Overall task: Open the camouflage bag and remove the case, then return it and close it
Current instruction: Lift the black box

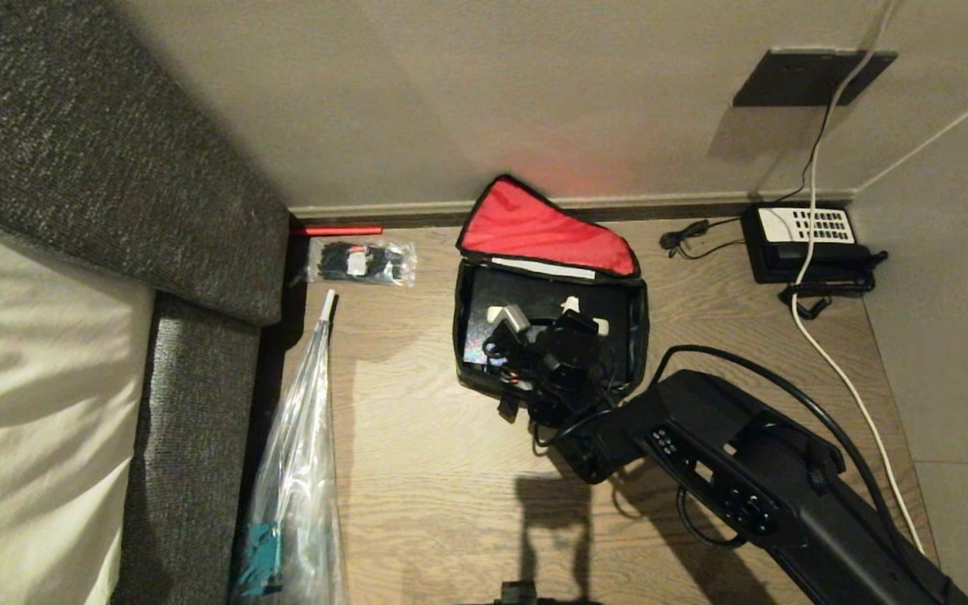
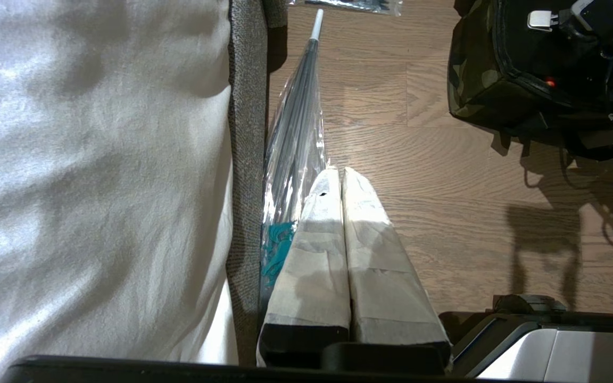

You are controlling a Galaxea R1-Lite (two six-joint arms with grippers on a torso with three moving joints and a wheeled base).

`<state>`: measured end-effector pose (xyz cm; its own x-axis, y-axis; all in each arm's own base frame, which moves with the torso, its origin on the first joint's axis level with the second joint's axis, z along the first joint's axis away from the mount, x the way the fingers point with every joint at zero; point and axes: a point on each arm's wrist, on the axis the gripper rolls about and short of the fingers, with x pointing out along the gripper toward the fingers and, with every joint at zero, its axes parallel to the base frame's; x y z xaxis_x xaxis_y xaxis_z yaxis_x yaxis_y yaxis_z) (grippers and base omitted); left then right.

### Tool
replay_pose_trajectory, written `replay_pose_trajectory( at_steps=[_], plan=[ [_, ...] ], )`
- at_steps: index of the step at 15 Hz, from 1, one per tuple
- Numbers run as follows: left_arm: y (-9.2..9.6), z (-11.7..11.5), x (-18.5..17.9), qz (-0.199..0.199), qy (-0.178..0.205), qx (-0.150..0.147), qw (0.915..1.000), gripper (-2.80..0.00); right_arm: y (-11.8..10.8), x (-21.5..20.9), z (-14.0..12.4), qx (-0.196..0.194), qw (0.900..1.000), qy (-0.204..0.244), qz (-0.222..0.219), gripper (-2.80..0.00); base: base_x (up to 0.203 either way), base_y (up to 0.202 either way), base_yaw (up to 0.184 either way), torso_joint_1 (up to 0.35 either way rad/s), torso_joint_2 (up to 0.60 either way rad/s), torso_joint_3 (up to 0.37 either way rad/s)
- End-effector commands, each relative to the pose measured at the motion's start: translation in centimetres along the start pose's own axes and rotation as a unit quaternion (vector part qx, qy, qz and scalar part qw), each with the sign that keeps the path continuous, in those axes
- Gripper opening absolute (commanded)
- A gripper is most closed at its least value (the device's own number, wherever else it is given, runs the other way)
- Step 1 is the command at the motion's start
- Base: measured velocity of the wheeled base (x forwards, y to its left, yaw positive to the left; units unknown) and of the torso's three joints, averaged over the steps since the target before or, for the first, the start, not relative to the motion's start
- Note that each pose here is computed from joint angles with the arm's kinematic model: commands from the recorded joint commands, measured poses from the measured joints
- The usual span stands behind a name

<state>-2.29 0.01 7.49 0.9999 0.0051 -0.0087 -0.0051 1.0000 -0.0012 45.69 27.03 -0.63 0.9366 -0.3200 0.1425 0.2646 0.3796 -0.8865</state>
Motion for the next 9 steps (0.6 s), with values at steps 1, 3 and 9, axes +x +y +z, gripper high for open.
replay_pose_trajectory(
  at_steps=[1,3,9],
  plan=[
    [0.0,0.0,0.0,0.001,-0.001,0.000,1.0000,-2.80,0.2,-0.1,-0.1,-0.002,1.000,0.002,-0.001,-2.80,0.000,0.000,0.000,0.000,0.00,0.000],
    [0.0,0.0,0.0,0.001,0.000,0.000,1.0000,-2.80,-0.1,0.0,0.1,0.003,1.000,0.000,-0.006,-2.80,0.000,0.000,0.000,0.000,0.00,0.000],
    [0.0,0.0,0.0,0.001,-0.001,0.000,1.0000,-2.80,-4.9,-0.3,2.6,0.037,0.999,-0.012,-0.030,-2.80,0.000,0.000,0.000,0.000,0.00,0.000]
  ],
)
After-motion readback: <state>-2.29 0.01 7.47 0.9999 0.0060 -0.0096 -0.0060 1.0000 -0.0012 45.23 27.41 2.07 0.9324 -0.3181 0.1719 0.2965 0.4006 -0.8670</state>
